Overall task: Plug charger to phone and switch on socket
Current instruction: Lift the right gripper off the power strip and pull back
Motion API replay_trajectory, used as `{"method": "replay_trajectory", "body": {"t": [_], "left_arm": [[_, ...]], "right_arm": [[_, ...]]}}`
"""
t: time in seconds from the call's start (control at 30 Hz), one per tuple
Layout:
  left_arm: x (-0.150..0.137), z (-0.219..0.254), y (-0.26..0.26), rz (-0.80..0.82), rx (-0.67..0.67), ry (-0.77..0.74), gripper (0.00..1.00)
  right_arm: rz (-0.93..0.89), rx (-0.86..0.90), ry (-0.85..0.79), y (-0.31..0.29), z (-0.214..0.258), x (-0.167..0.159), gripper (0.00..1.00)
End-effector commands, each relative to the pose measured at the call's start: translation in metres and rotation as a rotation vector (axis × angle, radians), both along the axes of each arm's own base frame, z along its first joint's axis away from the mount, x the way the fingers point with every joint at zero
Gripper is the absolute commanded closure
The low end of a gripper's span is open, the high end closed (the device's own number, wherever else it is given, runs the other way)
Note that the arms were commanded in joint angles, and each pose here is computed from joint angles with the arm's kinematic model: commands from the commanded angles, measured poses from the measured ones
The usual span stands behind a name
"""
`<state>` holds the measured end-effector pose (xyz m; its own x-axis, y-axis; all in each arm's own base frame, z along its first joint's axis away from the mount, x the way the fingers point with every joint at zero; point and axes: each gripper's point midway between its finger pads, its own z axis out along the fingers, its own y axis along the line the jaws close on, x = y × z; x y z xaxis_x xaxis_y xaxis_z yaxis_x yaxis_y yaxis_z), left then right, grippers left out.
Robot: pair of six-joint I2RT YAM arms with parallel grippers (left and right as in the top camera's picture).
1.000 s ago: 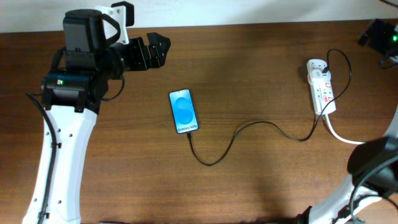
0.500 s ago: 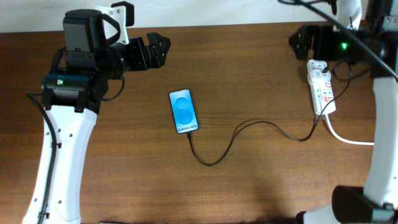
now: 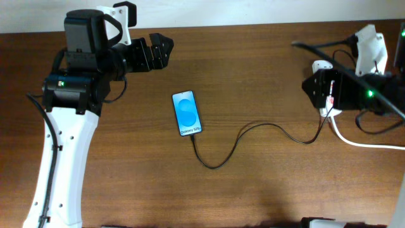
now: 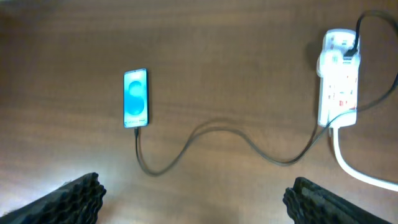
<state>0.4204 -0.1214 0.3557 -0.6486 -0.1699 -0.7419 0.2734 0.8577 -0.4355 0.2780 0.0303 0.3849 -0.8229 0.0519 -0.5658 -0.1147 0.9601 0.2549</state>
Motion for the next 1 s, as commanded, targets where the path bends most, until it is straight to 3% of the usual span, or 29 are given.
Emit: {"method": "replay_trajectory", "body": {"t": [0.0, 0.67, 0.97], "left_arm": [[-0.001, 0.006, 0.003, 0.003, 0.013, -0.024, 0.01], [-0.001, 0.006, 0.003, 0.003, 0.013, -0.024, 0.01], [-0.001, 0.006, 0.003, 0.003, 0.013, -0.024, 0.01]], "right_arm": [[-0.009, -0.004, 0.005, -0.001, 0.001, -0.003, 0.02], [0.081, -0.129, -0.036, -0.009, 0.000, -0.008, 0.02], [0.049, -0.181, -0.305, -0.013, 0.025, 0.005, 0.01]]}}
